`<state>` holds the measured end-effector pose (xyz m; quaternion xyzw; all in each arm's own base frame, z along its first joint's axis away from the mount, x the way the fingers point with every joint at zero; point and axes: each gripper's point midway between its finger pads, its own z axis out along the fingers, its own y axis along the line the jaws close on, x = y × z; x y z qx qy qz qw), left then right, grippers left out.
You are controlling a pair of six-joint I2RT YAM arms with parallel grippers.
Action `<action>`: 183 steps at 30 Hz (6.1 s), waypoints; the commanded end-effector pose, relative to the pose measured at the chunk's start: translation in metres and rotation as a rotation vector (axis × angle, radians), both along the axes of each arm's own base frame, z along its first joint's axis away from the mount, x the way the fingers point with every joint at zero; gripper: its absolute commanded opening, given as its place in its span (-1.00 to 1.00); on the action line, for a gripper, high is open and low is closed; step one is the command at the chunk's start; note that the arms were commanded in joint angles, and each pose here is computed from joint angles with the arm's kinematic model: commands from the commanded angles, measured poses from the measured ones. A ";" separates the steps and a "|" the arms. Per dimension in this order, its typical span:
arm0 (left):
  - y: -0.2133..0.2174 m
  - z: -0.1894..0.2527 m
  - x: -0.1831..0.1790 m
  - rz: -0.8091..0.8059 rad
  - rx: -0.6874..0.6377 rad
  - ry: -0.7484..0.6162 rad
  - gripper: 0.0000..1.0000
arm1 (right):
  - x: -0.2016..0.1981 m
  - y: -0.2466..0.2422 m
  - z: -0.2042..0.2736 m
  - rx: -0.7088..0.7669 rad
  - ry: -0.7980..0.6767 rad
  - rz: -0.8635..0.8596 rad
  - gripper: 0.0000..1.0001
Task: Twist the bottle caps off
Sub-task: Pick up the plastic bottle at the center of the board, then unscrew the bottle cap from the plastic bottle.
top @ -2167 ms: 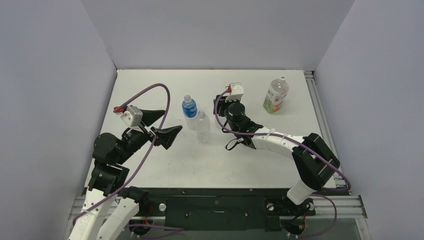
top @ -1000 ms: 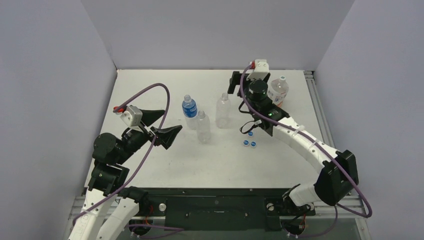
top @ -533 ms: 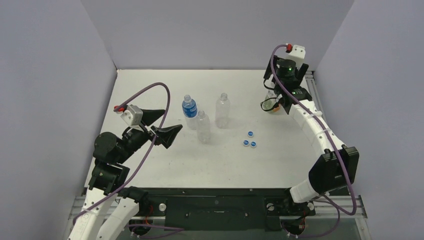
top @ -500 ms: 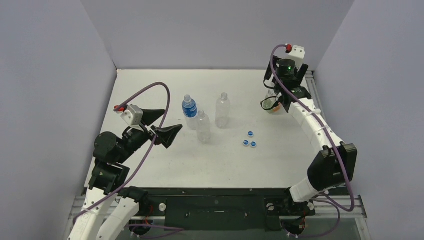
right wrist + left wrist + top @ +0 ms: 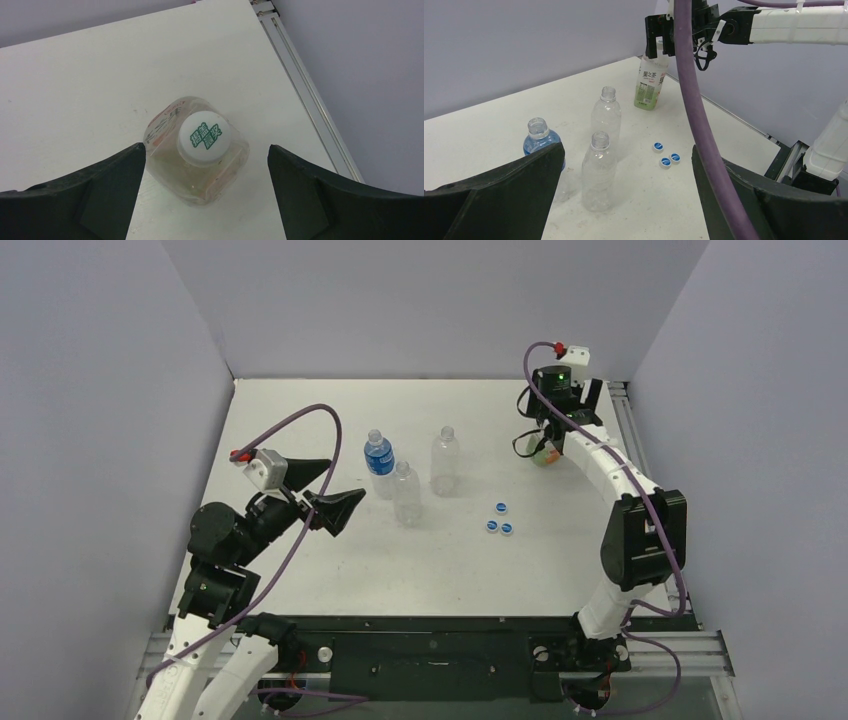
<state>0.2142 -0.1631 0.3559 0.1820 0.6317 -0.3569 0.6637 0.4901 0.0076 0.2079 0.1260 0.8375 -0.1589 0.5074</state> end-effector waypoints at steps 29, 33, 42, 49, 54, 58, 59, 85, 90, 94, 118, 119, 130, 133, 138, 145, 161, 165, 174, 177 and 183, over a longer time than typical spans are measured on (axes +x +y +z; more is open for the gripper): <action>-0.011 0.001 -0.014 -0.102 0.035 -0.063 0.93 | -0.019 0.012 0.077 0.051 -0.249 0.032 -0.96; -0.014 -0.003 -0.016 -0.129 0.051 -0.080 0.93 | -0.053 0.036 0.106 0.076 -0.291 0.108 -1.00; -0.027 0.017 -0.040 -0.261 -0.062 -0.099 0.93 | -0.161 0.133 0.176 0.322 -0.366 0.598 -1.00; -0.034 0.024 -0.057 -0.350 -0.071 -0.102 0.93 | -0.242 0.204 0.212 0.549 -0.344 1.009 -1.00; -0.037 0.021 -0.064 -0.384 -0.057 -0.094 0.93 | -0.272 0.253 0.235 0.670 -0.360 1.161 -1.00; -0.038 0.016 -0.066 -0.396 -0.043 -0.083 0.93 | -0.280 0.290 0.241 0.728 -0.348 1.200 -1.00; -0.038 0.013 -0.065 -0.398 -0.033 -0.080 0.93 | -0.277 0.295 0.245 0.742 -0.360 1.182 -1.00; -0.043 0.021 -0.097 -0.544 -0.013 -0.100 0.93 | -0.360 0.316 0.281 0.723 -0.526 1.889 -1.00; -0.045 0.025 -0.114 -0.634 -0.025 -0.068 0.93 | -0.371 0.318 0.278 0.716 -0.508 1.981 -1.00; -0.048 0.025 -0.123 -0.705 -0.036 -0.016 0.93 | -0.372 0.322 0.286 0.730 -0.568 2.003 -1.00; -0.055 0.027 -0.118 -0.745 -0.069 0.028 0.39 | -0.340 0.342 0.302 0.697 -0.832 1.876 -1.00; -0.055 0.028 -0.118 -0.745 -0.078 0.036 0.55 | -0.337 0.344 0.300 0.691 -0.832 1.859 -1.00; -0.054 0.034 -0.124 -0.753 -0.108 0.059 0.67 | -0.324 0.347 0.296 0.625 -0.886 1.770 -1.00; -0.054 0.035 -0.124 -0.745 -0.120 0.069 0.90 | -0.328 0.351 0.301 0.623 -0.932 1.750 -1.00; -0.054 0.037 -0.126 -0.748 -0.129 0.072 0.93 | -0.331 0.361 0.304 0.652 -0.967 1.734 -1.00; -0.054 0.026 -0.128 -0.764 -0.082 0.033 0.18 | -0.329 0.352 0.311 0.657 -1.016 1.687 -1.00; -0.025 -0.001 -0.034 -0.242 0.299 -0.342 -0.68 | -0.265 0.318 0.297 0.695 -0.637 1.223 0.57; -0.005 -0.002 -0.001 -0.052 0.393 -0.391 -0.74 | -0.261 0.314 0.292 0.718 -0.581 1.131 0.37; 0.013 -0.004 0.021 0.090 0.416 -0.318 -0.85 | -0.266 0.337 0.282 0.760 -0.505 1.093 0.02; 0.024 -0.006 0.031 0.168 0.403 -0.238 -0.91 | -0.269 0.341 0.278 0.754 -0.499 1.086 0.12; 0.035 -0.014 0.043 0.251 0.380 -0.143 -0.91 | -0.269 0.340 0.270 0.735 -0.498 1.041 0.16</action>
